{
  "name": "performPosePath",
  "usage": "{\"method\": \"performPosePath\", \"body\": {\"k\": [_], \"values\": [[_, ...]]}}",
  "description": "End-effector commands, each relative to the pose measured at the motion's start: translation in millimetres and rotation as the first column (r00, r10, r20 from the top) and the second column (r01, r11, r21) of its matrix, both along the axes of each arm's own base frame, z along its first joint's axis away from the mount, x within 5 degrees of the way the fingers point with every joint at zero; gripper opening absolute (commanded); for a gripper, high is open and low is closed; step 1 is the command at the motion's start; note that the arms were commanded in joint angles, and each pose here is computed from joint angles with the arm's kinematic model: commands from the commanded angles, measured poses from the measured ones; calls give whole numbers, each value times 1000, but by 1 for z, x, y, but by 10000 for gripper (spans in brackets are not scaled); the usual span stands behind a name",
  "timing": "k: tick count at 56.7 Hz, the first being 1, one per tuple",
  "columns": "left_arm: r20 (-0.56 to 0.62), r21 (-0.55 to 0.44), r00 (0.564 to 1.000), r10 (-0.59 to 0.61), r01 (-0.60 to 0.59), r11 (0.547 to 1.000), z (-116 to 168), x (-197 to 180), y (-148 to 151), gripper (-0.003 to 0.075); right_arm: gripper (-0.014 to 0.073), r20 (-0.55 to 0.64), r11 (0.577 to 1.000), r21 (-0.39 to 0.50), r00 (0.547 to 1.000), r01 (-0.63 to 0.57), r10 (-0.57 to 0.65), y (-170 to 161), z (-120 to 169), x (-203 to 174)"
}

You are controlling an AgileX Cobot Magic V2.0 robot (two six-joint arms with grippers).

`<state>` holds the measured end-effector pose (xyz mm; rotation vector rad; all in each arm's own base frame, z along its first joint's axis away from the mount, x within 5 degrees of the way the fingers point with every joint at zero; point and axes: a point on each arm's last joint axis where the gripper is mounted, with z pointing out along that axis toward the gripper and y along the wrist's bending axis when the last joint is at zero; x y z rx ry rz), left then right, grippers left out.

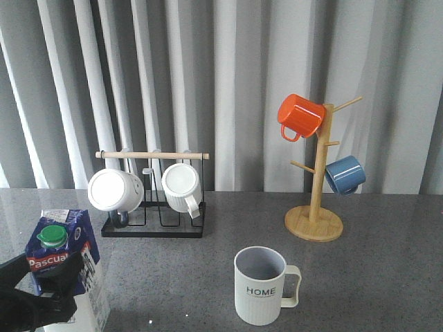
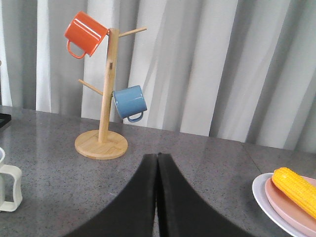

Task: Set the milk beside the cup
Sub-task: 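Close the left gripper around the Pascual milk carton, then lift the milk carton with the left gripper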

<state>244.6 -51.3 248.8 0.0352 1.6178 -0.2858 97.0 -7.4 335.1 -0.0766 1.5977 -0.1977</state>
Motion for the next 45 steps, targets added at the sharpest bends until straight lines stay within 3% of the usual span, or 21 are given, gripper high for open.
{"method": "performPosePath", "body": {"k": [1,45], "values": [[145,-32,989,5,0,1000,26,6,-2,557,-6,89,1000,-22,996,-10,12,1,15,-1],[117,18,993,23,-25,1000,18,19,-3,557,-6,89,1000,-21,996,-10,12,1,15,-1]]}}
